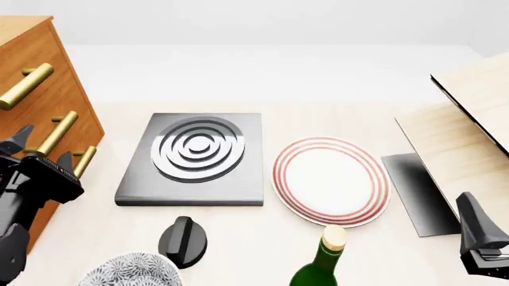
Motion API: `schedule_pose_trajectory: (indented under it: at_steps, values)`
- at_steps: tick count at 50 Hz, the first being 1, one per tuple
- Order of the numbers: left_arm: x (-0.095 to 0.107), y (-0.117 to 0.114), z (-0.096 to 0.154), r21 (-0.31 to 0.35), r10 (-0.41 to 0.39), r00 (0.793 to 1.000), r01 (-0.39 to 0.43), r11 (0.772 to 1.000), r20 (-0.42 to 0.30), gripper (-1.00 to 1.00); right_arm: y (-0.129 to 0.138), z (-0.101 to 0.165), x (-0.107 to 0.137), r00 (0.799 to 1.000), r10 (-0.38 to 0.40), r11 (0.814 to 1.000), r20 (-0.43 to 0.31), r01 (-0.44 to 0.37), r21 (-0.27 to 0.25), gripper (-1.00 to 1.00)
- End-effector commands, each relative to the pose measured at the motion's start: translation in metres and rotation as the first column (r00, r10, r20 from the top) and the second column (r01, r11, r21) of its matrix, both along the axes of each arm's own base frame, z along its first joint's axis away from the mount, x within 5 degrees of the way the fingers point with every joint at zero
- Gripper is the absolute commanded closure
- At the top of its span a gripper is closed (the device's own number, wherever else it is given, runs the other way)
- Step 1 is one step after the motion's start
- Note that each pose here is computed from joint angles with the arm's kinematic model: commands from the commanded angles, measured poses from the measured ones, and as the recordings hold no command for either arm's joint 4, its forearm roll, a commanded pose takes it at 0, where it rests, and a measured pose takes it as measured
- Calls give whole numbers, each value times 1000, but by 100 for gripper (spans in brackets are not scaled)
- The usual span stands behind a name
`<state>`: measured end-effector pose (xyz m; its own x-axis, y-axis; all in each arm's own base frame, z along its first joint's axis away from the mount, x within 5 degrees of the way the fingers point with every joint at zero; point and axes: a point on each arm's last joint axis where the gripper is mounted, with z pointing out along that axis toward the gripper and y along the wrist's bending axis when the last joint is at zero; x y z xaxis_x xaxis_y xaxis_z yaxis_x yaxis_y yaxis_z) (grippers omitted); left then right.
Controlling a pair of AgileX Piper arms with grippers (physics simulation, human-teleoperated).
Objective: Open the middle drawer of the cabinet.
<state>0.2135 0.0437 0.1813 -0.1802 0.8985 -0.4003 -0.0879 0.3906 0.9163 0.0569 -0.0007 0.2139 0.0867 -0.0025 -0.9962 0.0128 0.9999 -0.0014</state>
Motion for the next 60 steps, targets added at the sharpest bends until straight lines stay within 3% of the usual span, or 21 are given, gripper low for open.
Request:
schedule_pose_trajectory:
  at_steps: [1, 17, 18, 22, 30, 45, 47, 60]
  values:
    - [17, 6, -4, 1, 12, 1000, -12, 1000, -10, -100, 0, 0, 0, 1000, 0, 1000, 0, 0, 0, -100]
    - [26, 11, -13, -5, 22, 999, -22, 1000, -39, -100, 0, 0, 0, 1000, 0, 1000, 0, 0, 0, -100]
    - [25, 11, -12, -4, 22, 999, -22, 1000, -39, 100, 0, 0, 0, 1000, 0, 1000, 0, 0, 0, -100]
    - [27, 7, -21, 13, 4, 997, -3, 1000, -79, 100, 0, 0, 0, 1000, 0, 1000, 0, 0, 0, -100]
    - [27, 4, -21, 21, -6, 997, 7, 1000, -82, 100, 0, 0, 0, 1000, 0, 1000, 0, 0, 0, -100]
    - [27, -1, -18, 54, -27, 997, 31, 998, -74, 100, 0, 0, 0, 1000, 0, 1000, 0, 0, 0, -100]
    - [29, -5, -12, 93, -41, 998, 46, 995, -57, 100, 0, 0, 0, 1000, 0, 1000, 0, 0, 0, -100]
    - [34, -20, -8, 128, -103, 994, 108, 986, -42, 100, 0, 0, 0, 1000, 0, 1000, 0, 0, 0, -100]
